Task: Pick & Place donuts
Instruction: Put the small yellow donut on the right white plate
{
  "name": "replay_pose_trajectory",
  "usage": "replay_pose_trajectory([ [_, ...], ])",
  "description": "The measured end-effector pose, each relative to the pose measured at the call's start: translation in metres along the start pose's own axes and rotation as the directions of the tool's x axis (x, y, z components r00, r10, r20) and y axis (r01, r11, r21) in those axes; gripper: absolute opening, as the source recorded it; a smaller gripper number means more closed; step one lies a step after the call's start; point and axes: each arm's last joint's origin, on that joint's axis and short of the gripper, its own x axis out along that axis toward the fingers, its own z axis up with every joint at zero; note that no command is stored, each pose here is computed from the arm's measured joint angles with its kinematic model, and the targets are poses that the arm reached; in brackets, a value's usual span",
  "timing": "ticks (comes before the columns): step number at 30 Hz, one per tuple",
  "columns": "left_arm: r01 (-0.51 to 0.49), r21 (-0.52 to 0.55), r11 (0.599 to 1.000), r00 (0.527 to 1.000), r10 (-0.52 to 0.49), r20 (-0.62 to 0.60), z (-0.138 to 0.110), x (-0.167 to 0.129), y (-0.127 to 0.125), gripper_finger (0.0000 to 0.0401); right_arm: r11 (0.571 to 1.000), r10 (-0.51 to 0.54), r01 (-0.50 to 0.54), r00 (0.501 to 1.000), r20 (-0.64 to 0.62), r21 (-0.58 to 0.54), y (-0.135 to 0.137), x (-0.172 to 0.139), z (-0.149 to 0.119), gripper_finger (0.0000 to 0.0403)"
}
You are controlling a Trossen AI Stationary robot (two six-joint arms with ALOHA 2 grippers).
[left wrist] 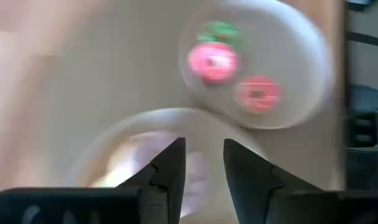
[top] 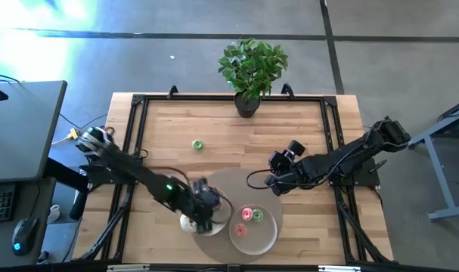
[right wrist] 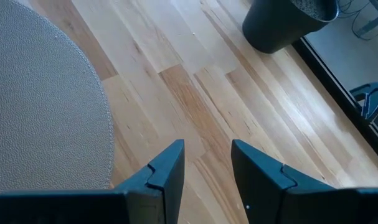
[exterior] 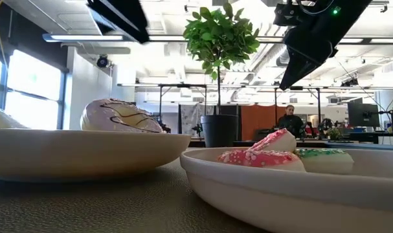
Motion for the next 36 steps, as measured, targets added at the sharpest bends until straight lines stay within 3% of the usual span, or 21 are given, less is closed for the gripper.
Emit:
replay_pose_trajectory([
  [5,-0.181,-0.041,0.983,0.983,0.181,0.007,-0.003,-0.062,0.034,0.0095,1.000,0.000,0.000,1.000,0.000,0.000,0.000,0.000,0.000,0.0129],
  [9,-0.275,-0.136,0.952,0.959,0.262,-0.104,-0.016,-0.089,0.054,0.0095,1.000,0.002,-0.002,1.000,0.002,0.002,0.000,0.000,0.000,0.0129],
  [13,-0.404,-0.188,0.895,0.896,0.345,-0.280,-0.033,-0.098,0.068,0.0095,1.000,0.008,-0.008,1.000,0.008,0.010,0.001,0.000,0.001,0.0129],
  [15,-0.466,-0.191,0.864,0.850,0.377,-0.369,-0.045,-0.096,0.074,0.0095,1.000,0.015,-0.015,1.000,0.015,0.016,0.002,0.000,0.002,0.0129],
  [20,-0.511,-0.227,0.829,0.803,0.367,-0.469,-0.075,-0.069,0.082,0.0095,1.000,0.031,-0.031,0.999,0.032,0.002,0.004,0.000,0.004,0.0129],
  [29,-0.492,-0.241,0.837,0.791,0.313,-0.525,-0.136,-0.017,0.102,0.0095,0.999,0.038,-0.038,0.999,0.039,-0.001,0.005,0.000,0.005,0.0129],
  [36,-0.436,-0.291,0.852,0.832,0.258,-0.492,-0.152,-0.001,0.107,0.0094,0.999,0.042,-0.043,0.998,0.044,0.006,0.005,0.000,0.005,0.0129],
])
